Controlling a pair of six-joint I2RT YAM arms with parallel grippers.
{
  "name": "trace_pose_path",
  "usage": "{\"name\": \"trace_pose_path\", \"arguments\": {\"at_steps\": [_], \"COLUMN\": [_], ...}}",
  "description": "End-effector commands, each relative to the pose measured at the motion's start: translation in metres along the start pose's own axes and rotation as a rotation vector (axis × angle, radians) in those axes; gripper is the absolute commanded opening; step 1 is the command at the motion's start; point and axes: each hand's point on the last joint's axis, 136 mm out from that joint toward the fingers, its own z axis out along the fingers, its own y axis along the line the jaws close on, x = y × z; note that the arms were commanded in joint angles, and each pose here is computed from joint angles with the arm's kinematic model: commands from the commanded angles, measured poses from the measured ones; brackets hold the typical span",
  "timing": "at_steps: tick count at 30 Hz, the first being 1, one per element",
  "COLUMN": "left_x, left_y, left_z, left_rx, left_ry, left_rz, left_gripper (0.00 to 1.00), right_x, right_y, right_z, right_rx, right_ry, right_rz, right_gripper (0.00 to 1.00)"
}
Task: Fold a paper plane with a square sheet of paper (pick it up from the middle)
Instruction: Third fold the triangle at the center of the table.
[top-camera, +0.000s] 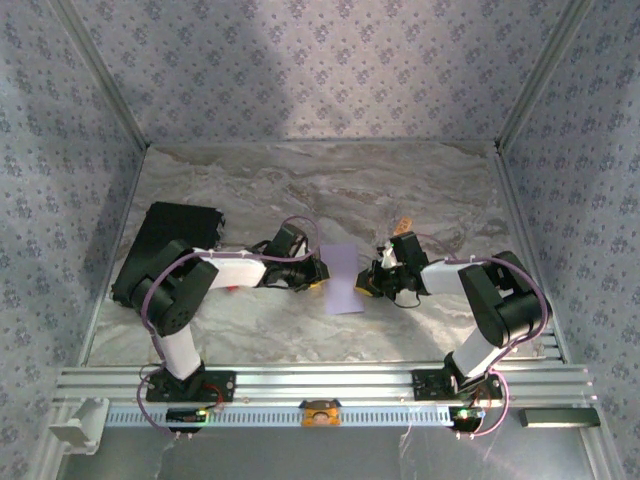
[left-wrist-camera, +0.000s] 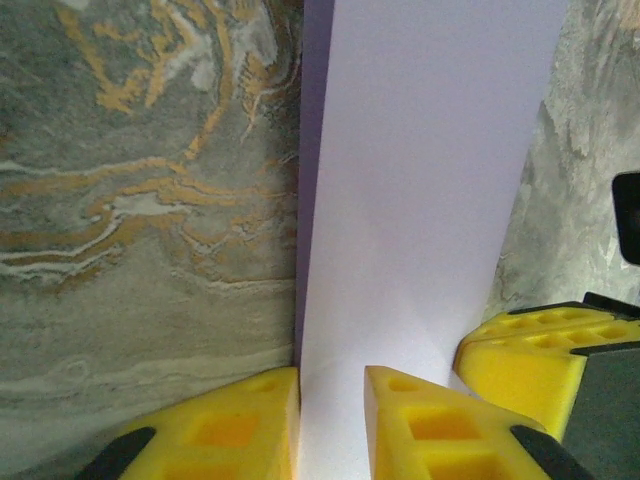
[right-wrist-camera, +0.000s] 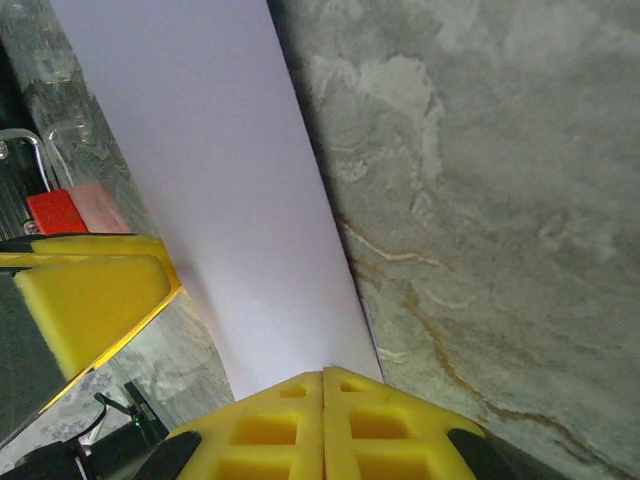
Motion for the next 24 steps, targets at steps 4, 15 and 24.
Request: {"name": "trace_pose_path", "arguments": {"at_steps": [4, 15, 24], "left_x": [-0.005, -0.008, -0.006], "left_y": [0.004, -0.003, -0.014], "left_z": [0.004, -0.006, -0.018], "left_rx": [-0.034, -0.038, -0.002], "left_ry": [-0.002, -0.006, 0.021], "left_rz": [0.012, 0.038, 0.034], "left_gripper": [0.15, 0.0, 0.0], "right_x": [0.012, 0.009, -0.002], "right_y": [-0.043, -0.033, 0.001], "right_z": [-0.001, -0.003, -0.026], "right_rx": [0.138, 0.105, 0.045], "right_ry": [0.017, 0.006, -0.083], "right_rz": [0.11, 0.075, -0.072], "right_gripper": [0.09, 0.11, 0.39]}}
